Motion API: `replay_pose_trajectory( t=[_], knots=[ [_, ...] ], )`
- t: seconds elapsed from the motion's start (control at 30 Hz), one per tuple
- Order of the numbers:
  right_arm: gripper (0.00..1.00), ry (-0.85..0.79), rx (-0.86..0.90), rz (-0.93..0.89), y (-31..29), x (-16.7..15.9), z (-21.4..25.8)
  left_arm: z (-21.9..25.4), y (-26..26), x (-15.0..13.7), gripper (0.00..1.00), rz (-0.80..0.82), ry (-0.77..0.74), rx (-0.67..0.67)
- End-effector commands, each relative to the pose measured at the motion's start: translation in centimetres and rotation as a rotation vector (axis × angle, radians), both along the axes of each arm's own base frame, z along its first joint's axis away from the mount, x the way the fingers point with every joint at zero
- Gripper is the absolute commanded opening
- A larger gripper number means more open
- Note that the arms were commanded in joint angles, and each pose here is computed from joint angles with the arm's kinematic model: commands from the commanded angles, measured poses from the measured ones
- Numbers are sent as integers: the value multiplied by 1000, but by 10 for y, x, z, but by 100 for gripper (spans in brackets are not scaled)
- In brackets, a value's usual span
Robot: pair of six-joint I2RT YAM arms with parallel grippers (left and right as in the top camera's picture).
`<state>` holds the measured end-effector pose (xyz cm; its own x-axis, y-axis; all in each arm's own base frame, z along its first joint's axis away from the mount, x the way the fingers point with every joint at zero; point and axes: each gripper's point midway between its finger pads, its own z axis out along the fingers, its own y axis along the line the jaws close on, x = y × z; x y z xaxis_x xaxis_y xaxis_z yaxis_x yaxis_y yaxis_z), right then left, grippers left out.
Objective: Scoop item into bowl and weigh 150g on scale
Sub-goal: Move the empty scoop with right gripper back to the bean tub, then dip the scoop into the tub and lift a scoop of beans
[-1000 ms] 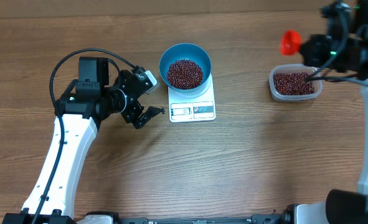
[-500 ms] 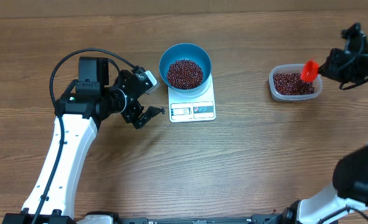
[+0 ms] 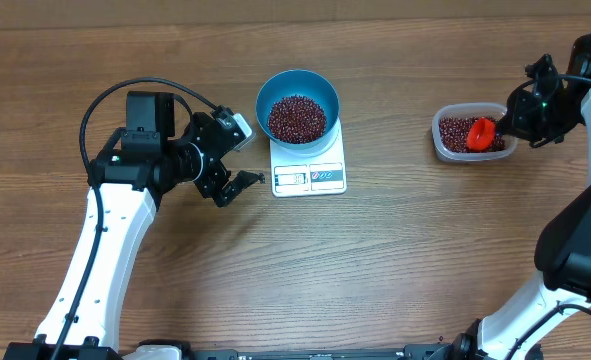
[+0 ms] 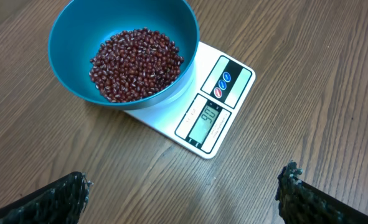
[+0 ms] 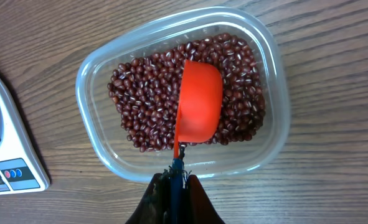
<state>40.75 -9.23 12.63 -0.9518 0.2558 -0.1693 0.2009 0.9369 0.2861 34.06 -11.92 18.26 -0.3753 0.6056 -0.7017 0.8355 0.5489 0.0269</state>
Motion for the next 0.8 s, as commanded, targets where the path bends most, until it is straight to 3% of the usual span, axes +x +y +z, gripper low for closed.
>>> replay_pose_trajectory(
  t=[0.0, 0.47, 0.77],
  knots=[
    [4, 30, 20, 15, 5, -1, -15, 1, -1, -2, 99, 3, 11, -19],
    [4, -6, 183, 107, 51, 2, -19, 1, -1, -2, 99, 3, 11, -19],
    [4, -71, 324, 40, 38, 4, -5, 1, -1, -2, 100, 3, 11, -19]
  ],
)
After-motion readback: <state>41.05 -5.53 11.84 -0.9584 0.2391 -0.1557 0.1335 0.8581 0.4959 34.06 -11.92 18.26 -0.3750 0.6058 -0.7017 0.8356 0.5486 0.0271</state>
